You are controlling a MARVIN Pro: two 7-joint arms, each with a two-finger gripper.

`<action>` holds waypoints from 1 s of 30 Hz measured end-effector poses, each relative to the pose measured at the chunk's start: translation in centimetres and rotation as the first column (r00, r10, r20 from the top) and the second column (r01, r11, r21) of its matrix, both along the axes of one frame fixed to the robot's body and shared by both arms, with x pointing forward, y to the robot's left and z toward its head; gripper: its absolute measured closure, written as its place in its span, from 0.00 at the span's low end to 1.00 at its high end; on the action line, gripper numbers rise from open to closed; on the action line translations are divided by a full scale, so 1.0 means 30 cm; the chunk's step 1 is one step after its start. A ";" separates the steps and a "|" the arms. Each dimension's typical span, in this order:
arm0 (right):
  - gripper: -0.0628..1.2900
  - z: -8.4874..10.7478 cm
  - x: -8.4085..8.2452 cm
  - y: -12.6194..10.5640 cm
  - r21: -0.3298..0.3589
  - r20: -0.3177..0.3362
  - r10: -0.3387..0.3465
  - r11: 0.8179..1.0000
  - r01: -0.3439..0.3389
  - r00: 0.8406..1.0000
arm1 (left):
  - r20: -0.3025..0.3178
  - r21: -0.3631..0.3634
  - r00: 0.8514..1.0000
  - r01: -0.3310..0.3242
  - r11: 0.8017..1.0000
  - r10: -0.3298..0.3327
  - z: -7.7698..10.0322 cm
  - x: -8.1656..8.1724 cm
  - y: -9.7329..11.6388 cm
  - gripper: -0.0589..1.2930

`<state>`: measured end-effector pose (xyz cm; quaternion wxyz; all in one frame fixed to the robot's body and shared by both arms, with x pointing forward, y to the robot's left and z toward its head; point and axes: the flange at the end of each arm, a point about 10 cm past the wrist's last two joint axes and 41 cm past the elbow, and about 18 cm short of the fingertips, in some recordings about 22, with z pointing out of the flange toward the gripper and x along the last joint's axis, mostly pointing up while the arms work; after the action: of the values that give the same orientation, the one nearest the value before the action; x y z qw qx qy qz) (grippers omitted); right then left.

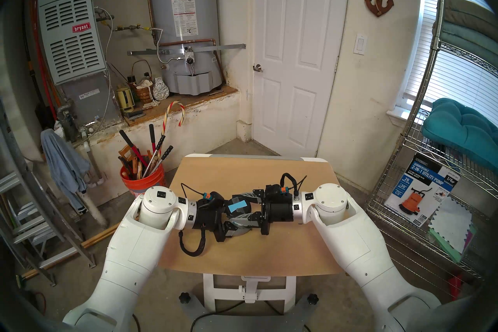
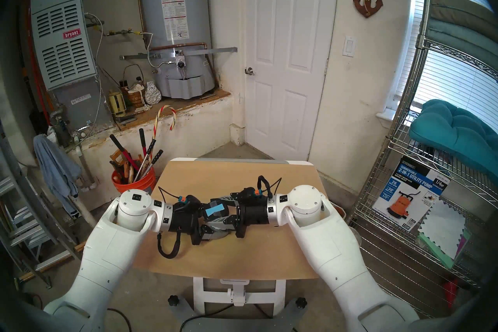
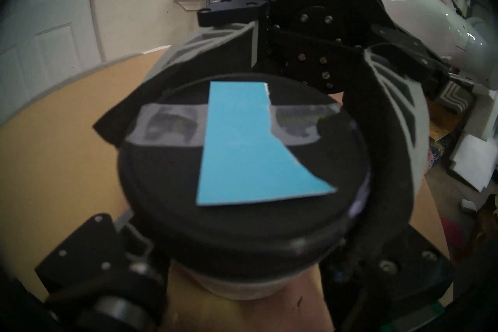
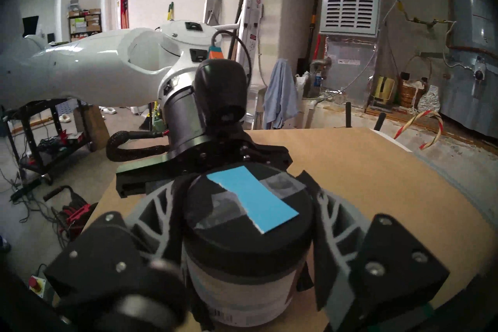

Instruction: Open paint jar

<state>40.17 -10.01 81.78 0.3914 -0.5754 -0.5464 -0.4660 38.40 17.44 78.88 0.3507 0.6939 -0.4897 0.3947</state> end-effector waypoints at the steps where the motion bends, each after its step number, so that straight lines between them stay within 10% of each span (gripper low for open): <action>1: 0.44 0.001 0.003 0.001 -0.003 0.001 0.009 1.000 -0.009 1.000 | -0.001 -0.001 1.000 0.004 1.000 -0.004 0.001 0.001 0.001 0.38; 25: 0.44 0.005 0.035 0.002 -0.027 0.007 0.145 0.989 -0.145 0.989 | 0.003 -0.008 0.997 0.076 0.997 -0.076 0.026 0.021 0.009 0.38; 30: 0.13 0.002 0.029 -0.011 0.000 0.007 0.130 0.992 -0.130 0.992 | 0.020 -0.013 0.997 0.071 0.997 -0.070 0.033 0.021 0.005 0.38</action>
<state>41.04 -10.33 81.82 0.4189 -0.5370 -0.5840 -0.4418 39.02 17.59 79.89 0.3644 0.6697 -0.5145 0.3923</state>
